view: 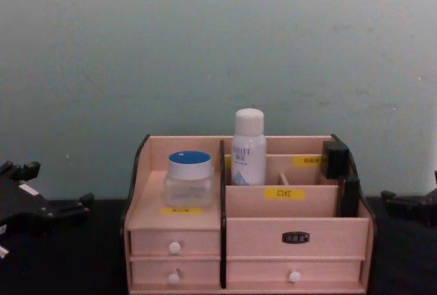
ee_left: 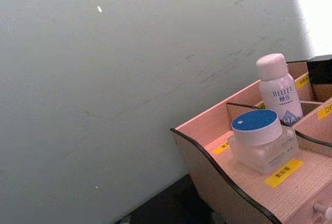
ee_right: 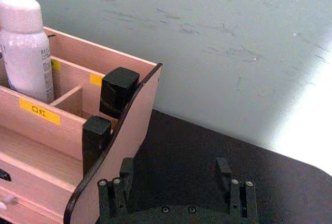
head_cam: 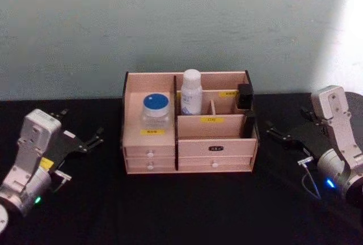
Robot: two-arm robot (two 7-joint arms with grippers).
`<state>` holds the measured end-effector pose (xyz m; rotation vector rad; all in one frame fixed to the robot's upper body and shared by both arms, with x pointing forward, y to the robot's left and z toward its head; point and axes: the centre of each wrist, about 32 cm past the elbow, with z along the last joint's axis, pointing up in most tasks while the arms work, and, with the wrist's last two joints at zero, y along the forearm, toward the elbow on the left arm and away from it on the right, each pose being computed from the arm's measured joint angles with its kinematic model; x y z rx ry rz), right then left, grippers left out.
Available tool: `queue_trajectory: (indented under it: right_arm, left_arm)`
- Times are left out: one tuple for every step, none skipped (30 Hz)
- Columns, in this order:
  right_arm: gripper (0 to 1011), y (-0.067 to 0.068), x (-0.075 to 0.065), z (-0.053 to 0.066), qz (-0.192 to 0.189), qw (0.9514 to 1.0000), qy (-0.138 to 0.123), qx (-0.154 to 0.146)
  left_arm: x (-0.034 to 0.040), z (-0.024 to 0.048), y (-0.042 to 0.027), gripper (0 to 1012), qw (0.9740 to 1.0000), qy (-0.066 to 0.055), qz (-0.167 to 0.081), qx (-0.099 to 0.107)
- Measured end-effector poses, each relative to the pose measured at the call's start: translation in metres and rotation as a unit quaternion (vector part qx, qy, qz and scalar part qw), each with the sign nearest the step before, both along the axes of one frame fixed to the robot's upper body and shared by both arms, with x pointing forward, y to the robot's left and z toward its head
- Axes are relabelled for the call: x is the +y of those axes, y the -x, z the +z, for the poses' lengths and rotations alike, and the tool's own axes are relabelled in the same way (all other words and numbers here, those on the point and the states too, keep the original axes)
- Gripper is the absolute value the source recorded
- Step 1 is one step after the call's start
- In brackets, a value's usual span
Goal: Pick up the facial cleanser and watermelon frost from the table and place them into the tiered storage box.
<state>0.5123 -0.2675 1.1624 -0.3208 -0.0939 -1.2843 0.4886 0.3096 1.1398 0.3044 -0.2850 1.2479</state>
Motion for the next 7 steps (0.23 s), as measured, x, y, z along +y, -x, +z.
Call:
queue_trajectory:
  right_arm:
    - [1002,0.0,0.0,0.0,0.0,1.0,0.0,0.0]
    - [1003,0.0,0.0,0.0,0.0,1.0,0.0,0.0]
    - [1002,0.0,0.0,0.0,0.0,1.0,0.0,0.0]
    - [1003,0.0,0.0,0.0,0.0,1.0,0.0,0.0]
    - [1002,0.0,0.0,0.0,0.0,1.0,0.0,0.0]
    - [1002,0.0,0.0,0.0,0.0,1.0,0.0,0.0]
    - [1002,0.0,0.0,0.0,0.0,1.0,0.0,0.0]
  left_arm:
    - [0.0,0.0,0.0,1002,1.0,0.0,0.0,0.0]
    - [0.0,0.0,0.0,1001,1.0,0.0,0.0,0.0]
    - [0.0,0.0,0.0,1001,1.0,0.0,0.0,0.0]
    - [0.0,0.0,0.0,1001,1.0,0.0,0.0,0.0]
    - [0.0,0.0,0.0,1001,1.0,0.0,0.0,0.0]
    - [0.0,0.0,0.0,1001,1.0,0.0,0.0,0.0]
    - [0.0,0.0,0.0,1001,1.0,0.0,0.0,0.0]
